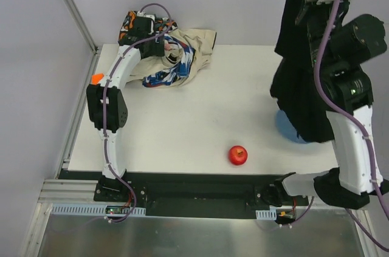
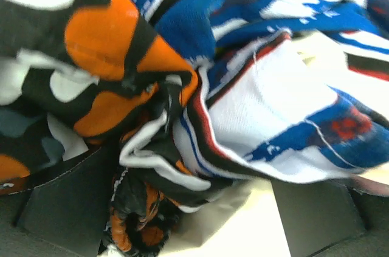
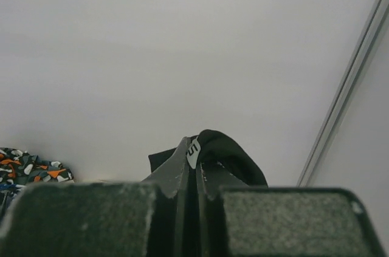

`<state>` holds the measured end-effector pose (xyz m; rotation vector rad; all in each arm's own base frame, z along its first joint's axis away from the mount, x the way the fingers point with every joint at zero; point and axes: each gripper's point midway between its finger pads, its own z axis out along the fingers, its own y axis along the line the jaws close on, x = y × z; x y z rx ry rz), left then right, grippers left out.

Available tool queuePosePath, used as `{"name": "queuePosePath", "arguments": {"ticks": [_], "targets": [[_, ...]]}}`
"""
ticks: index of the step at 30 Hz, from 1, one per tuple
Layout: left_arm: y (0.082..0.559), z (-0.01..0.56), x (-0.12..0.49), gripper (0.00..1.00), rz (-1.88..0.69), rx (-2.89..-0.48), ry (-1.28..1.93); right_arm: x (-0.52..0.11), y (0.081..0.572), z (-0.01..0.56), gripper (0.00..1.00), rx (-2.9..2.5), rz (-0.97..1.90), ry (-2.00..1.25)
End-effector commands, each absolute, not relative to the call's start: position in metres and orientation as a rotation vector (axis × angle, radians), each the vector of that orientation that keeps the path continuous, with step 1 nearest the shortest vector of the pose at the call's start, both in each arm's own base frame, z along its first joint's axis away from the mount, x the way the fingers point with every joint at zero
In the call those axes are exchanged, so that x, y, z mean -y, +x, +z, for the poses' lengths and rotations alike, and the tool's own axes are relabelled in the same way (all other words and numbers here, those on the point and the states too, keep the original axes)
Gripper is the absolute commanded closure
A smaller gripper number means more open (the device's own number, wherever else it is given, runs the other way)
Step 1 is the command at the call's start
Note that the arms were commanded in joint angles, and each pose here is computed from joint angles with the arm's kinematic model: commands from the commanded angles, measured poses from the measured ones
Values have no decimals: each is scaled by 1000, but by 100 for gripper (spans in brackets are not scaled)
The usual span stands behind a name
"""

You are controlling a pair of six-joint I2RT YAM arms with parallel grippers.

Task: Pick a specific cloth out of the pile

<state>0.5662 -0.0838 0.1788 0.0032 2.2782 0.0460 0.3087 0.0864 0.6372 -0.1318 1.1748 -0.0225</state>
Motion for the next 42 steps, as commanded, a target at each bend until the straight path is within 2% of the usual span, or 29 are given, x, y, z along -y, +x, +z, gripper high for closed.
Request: {"name": "queuePosePath", "arguments": {"ticks": [1,7,13,25,29,33,37,42], "targets": [[521,262,120,1,-266,-2189,72,-82,331,663,99,-1094,84,-61],[465,329,138,1,-440,-2076,133,-65,403,637,100,-1167,151,22],[420,352,151,1,-524,-2033,185,-57,460,572,100,-1276,180,64],[395,315,148,1,-534,-2124,16,-49,523,530,99,-1331,169,89],[382,304,146,1,-543,-2113,-34,-56,549,500,100,-1394,213,74],[363,279,139,1,-551,-2115,-109,-79,562,431,100,-1531,353,59],[343,253,126,1,-523,-2132,-202,-82,564,305,100,-1772,441,198],[319,217,113,1,-491,-2173,-313,-73,540,166,99,-1969,543,470]]}}
